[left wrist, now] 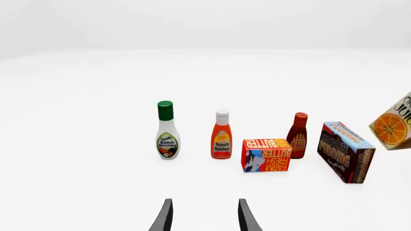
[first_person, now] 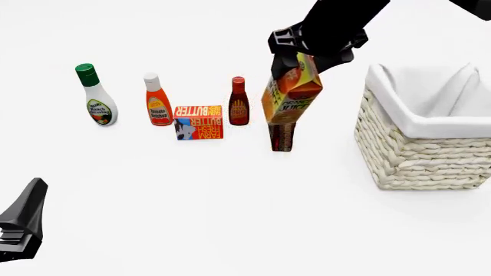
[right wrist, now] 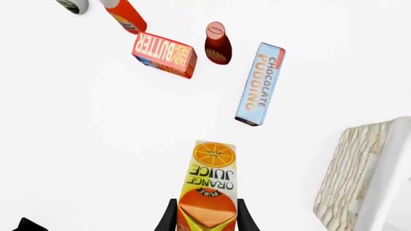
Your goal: Pick the orange juice and place it in the basket.
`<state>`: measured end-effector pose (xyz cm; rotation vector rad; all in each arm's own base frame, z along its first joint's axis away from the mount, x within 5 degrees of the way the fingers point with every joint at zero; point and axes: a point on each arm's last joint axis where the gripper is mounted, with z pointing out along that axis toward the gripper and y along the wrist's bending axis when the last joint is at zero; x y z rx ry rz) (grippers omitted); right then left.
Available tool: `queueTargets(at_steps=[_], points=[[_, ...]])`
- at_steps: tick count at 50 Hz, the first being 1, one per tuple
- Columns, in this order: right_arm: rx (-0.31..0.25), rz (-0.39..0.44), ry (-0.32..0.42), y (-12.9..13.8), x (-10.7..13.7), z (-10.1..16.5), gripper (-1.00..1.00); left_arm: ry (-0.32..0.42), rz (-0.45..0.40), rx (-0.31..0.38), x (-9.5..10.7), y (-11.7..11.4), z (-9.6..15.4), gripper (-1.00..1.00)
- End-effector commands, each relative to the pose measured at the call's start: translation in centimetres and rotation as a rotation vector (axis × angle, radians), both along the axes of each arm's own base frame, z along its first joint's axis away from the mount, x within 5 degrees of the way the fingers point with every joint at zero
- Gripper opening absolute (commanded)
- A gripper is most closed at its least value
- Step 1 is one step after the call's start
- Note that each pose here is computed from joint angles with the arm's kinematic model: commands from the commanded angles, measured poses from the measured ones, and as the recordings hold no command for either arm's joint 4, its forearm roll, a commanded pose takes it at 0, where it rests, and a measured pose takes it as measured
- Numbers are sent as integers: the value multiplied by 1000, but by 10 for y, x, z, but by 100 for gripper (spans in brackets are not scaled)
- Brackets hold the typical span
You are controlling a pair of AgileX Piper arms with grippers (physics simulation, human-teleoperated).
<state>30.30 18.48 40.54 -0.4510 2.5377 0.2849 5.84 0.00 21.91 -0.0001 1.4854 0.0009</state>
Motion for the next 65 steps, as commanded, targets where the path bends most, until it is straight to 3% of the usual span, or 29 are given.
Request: queueTargets(at_steps=[1, 17, 37, 53, 65], points=[[6, 2, -82, -19, 0, 23, -100, 0, 0, 0, 0, 0, 0, 100], [-9, 8, -168, -40, 2, 44, -100, 0, 0, 0, 0, 0, 0, 100], [-64, -26, -296, -88, 1, 75, -100, 0, 0, 0, 0, 0, 0, 100], [-80, -48, -360, -106, -7, 92, -100, 0, -1, 0, 0, 0, 0, 100], [-116, -91, -364, -129, -12, 92, -100, 0, 0, 0, 0, 0, 0, 100]])
